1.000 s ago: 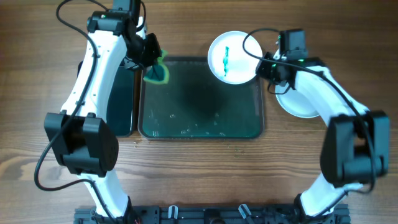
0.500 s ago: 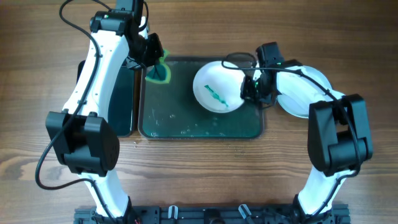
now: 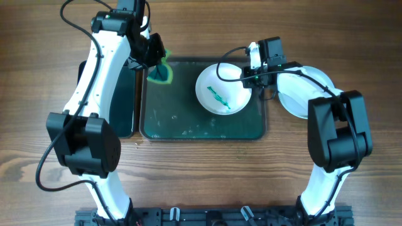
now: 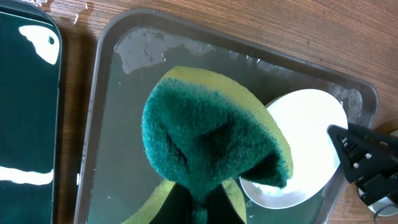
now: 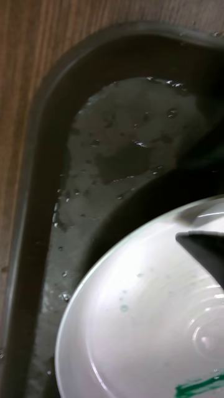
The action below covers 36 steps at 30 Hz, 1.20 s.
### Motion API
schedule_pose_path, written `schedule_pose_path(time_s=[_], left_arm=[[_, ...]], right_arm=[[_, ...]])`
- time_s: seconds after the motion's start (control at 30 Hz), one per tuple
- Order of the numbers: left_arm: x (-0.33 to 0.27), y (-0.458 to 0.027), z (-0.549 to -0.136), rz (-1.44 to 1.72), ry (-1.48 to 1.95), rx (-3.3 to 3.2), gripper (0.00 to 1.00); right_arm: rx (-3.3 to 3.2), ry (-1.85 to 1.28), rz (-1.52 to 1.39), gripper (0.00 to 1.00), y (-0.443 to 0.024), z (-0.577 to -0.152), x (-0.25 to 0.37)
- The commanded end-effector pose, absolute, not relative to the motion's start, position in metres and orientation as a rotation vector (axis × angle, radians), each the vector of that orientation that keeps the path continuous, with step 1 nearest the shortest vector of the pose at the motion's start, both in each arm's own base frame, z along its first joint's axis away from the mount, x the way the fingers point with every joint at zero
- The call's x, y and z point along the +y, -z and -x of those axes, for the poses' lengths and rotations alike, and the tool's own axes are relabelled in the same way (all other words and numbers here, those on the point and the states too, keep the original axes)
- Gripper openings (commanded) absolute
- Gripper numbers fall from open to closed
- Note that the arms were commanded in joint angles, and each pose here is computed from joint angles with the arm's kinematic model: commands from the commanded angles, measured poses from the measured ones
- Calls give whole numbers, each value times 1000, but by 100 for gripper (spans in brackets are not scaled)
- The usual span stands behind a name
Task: Clean dirty plates on tray and stack at the side
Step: 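Grasp the last white plate rim with the right gripper and pull it down, then scrub the last white plate with the sponge in the left gripper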
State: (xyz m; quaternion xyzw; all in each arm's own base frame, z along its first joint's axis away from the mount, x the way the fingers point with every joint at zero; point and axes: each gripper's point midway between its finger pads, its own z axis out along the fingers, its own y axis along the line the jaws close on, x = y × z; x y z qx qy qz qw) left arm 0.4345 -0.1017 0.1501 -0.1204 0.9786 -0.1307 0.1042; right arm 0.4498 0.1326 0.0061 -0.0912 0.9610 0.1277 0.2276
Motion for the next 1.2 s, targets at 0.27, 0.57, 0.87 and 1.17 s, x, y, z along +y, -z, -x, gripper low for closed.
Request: schedule_pose_path(time_s=[0.27,0.57,0.87,1.17], left_arm=[[-129,-130,-431,262,407,2928,4],[-161,-39,-419,192,301,3089,4],[-215,24,-368,-155,430,3270,4],[-210,29,-396,-41,287,3163,4]], right_arm=[[2995,-887,-429,4,0,-372,205],[2978,-846,-442,4,3,-372,215],[2976,-846,-430,4,3,-373,215],[2977,-846,-425,4,3,-373,215]])
